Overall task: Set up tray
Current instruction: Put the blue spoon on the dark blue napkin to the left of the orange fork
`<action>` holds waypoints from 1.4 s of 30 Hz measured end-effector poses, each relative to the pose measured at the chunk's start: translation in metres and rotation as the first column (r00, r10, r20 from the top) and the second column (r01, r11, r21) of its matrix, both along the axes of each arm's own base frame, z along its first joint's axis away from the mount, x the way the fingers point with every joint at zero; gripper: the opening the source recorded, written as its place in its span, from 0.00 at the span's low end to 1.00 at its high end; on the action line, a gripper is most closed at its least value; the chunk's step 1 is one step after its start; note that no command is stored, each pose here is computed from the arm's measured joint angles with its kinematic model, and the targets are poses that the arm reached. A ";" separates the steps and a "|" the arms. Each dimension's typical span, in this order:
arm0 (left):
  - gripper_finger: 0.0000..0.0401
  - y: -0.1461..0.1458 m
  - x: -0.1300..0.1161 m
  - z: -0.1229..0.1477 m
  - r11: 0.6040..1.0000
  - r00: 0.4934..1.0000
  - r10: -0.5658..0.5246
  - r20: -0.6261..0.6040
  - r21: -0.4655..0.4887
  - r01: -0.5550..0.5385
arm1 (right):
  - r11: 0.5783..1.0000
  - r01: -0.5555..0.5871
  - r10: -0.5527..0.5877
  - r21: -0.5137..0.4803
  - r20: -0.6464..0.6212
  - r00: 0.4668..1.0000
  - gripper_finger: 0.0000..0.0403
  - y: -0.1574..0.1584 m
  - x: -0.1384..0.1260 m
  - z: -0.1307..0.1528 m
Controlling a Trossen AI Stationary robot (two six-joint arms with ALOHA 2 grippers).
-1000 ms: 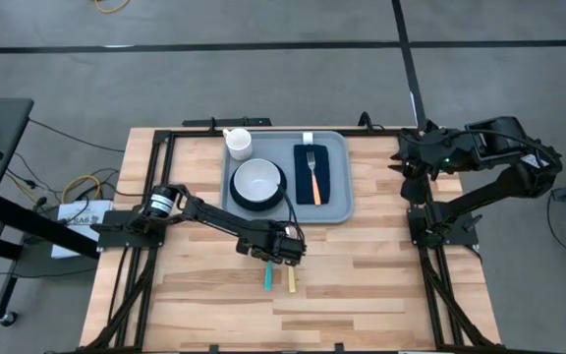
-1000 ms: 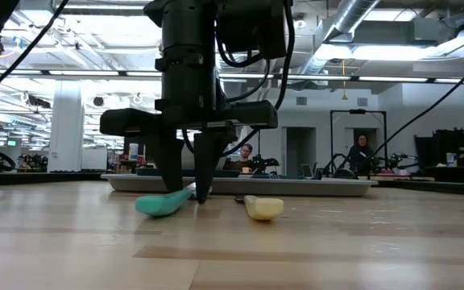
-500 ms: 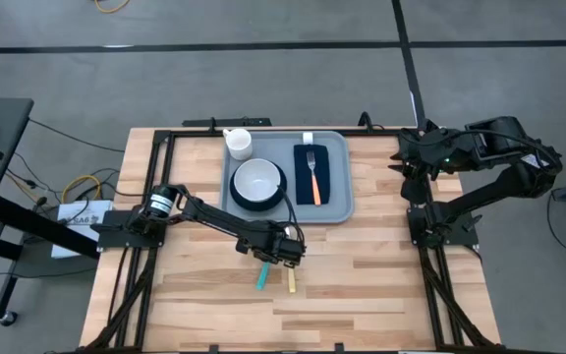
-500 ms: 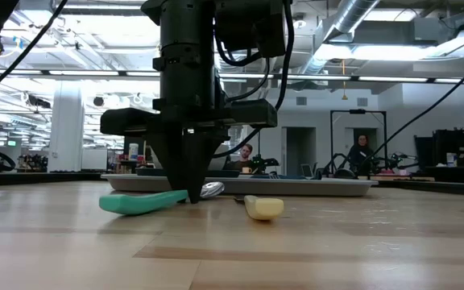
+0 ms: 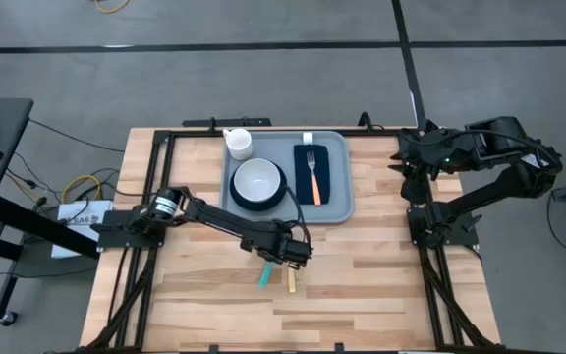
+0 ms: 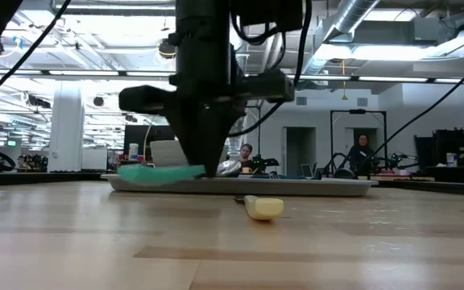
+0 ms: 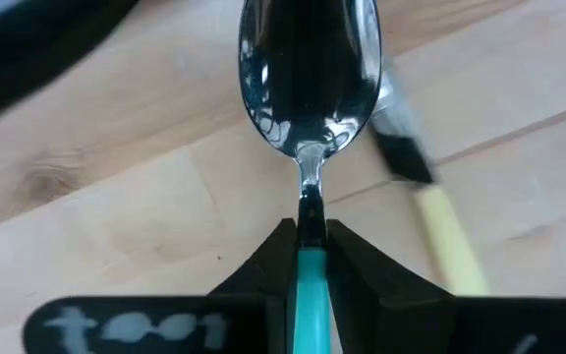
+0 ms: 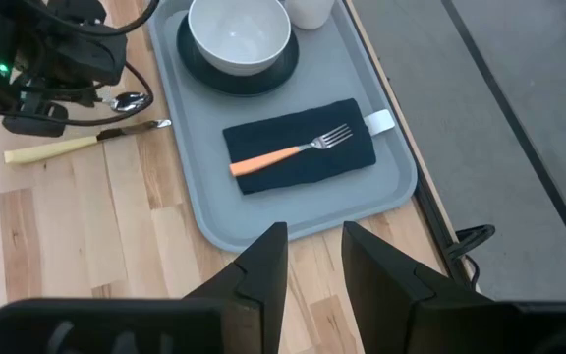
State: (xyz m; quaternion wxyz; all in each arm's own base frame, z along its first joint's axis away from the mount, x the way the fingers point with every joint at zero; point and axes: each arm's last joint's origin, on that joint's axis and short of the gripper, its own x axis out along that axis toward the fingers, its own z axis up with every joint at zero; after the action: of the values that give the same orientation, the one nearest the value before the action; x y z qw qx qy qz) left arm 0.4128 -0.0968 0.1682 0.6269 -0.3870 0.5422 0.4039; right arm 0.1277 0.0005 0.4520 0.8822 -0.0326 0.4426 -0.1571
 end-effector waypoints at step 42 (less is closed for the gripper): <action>0.05 0.214 0.042 0.077 0.968 0.893 0.252 0.373 -0.084 -0.238 | 1.000 -0.015 0.016 -0.016 0.076 0.997 0.23 -0.003 -0.030 0.008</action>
State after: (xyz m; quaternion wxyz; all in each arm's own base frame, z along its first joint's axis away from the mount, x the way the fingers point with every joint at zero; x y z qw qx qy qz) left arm 0.4544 0.1171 0.2449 0.6572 -0.5345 0.3645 0.3867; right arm 0.0981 -0.0022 0.4599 0.8994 -0.0368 0.4071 -0.1548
